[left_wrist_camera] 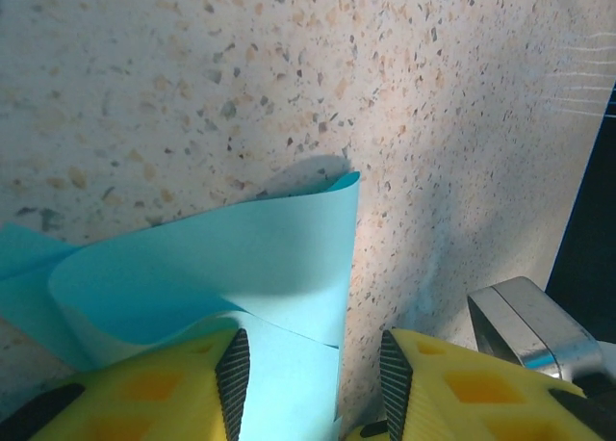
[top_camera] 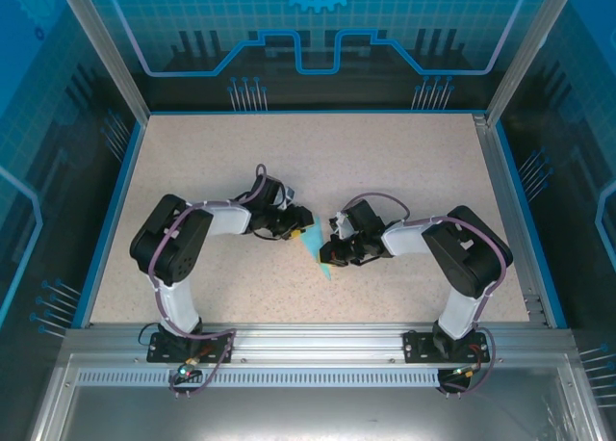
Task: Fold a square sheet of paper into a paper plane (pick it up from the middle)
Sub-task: Fold the wing for the fifth time at the center of the table.
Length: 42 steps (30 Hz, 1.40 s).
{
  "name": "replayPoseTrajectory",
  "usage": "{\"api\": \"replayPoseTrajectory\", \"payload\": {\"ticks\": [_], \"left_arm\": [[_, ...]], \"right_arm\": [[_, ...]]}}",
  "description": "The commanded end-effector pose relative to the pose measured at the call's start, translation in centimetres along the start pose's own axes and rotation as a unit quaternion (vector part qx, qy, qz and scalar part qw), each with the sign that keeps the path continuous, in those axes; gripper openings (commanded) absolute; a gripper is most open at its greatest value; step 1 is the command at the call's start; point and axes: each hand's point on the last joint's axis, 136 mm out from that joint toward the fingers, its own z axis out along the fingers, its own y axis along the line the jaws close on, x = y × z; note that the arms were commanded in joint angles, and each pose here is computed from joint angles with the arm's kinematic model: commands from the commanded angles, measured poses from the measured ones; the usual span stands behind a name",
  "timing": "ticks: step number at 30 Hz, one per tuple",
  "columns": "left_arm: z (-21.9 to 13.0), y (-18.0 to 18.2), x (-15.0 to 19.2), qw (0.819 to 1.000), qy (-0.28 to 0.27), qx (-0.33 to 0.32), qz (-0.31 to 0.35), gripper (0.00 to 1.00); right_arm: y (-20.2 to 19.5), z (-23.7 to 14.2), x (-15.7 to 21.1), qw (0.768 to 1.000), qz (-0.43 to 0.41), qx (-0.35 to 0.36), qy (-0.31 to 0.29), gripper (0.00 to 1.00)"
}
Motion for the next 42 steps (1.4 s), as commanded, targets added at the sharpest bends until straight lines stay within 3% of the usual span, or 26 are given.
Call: {"api": "replayPoseTrajectory", "payload": {"ticks": [1,10,17,22,29,34,42], "left_arm": [[-0.4,3.5,-2.6,0.998,-0.033,-0.051,-0.008,0.44],[-2.4,3.6,-5.2,0.998,-0.048,-0.05,-0.013,0.44],[-5.2,0.1,-6.3,0.997,-0.07,-0.028,0.007,0.45],[-6.7,-3.3,-4.8,0.997,-0.071,0.042,0.004,0.45],[-4.2,-6.1,-0.3,0.997,-0.019,0.063,0.043,0.43],[-1.1,-4.8,1.1,0.998,0.01,0.053,0.029,0.42],[-0.4,-1.6,1.9,1.0,0.003,0.017,0.016,0.41]], "right_arm": [[-5.8,0.4,4.3,0.991,0.071,0.093,0.064,0.03],[-5.4,0.6,4.1,0.992,0.07,0.085,0.065,0.04],[-4.9,0.8,3.7,0.992,0.069,0.08,0.062,0.04],[-4.5,0.8,3.3,0.993,0.069,0.08,0.055,0.04],[-4.5,0.9,2.9,0.993,0.074,0.081,0.047,0.05],[-4.5,1.0,2.9,0.993,0.074,0.08,0.047,0.05],[-5.2,1.1,3.4,0.992,0.081,0.086,0.049,0.04]]}}
